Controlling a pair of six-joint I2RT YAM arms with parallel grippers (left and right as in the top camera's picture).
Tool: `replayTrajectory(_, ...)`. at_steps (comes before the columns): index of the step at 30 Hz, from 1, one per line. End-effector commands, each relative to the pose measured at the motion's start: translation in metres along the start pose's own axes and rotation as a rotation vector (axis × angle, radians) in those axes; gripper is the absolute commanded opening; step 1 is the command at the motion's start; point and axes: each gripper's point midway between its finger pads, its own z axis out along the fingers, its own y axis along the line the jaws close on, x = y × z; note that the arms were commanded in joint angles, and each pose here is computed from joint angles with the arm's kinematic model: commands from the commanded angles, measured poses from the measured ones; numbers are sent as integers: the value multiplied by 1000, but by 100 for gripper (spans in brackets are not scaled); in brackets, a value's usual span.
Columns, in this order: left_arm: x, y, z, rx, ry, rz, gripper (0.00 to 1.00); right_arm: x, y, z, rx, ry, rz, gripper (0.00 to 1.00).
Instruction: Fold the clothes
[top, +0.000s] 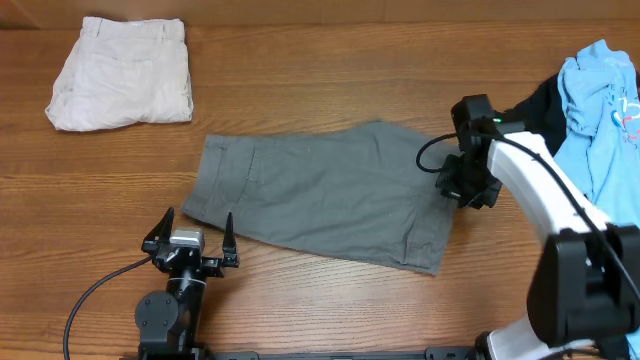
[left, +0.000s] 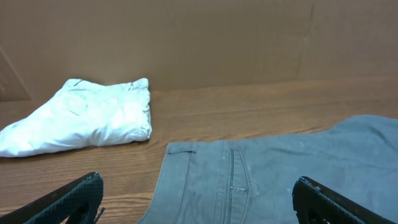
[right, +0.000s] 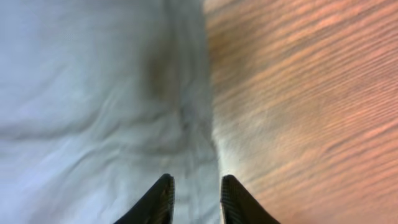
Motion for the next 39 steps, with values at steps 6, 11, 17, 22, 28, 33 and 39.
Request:
replayTrajectory(6,0,0,0,-3,-6,10,100,51,51,-35,-232,113,-166,38)
replayTrajectory(11,0,0,0,-3,-6,10,100,80,57,-18,-189,165,-209,22)
replayTrajectory(17,0,0,0,-3,-6,10,100,98,48,21,-162,199,-118,7)
replayTrajectory(22,0,0,0,-3,-6,10,100,111,36,52,-148,215,-88,7)
replayTrajectory(28,0,0,0,-3,-6,10,100,119,4,65,-47,251,77,4)
replayTrajectory(33,0,0,0,-3,-6,10,100,116,-30,64,123,213,208,4)
replayTrajectory(39,0,0,0,-2,-6,10,100,112,-33,60,143,192,227,4)
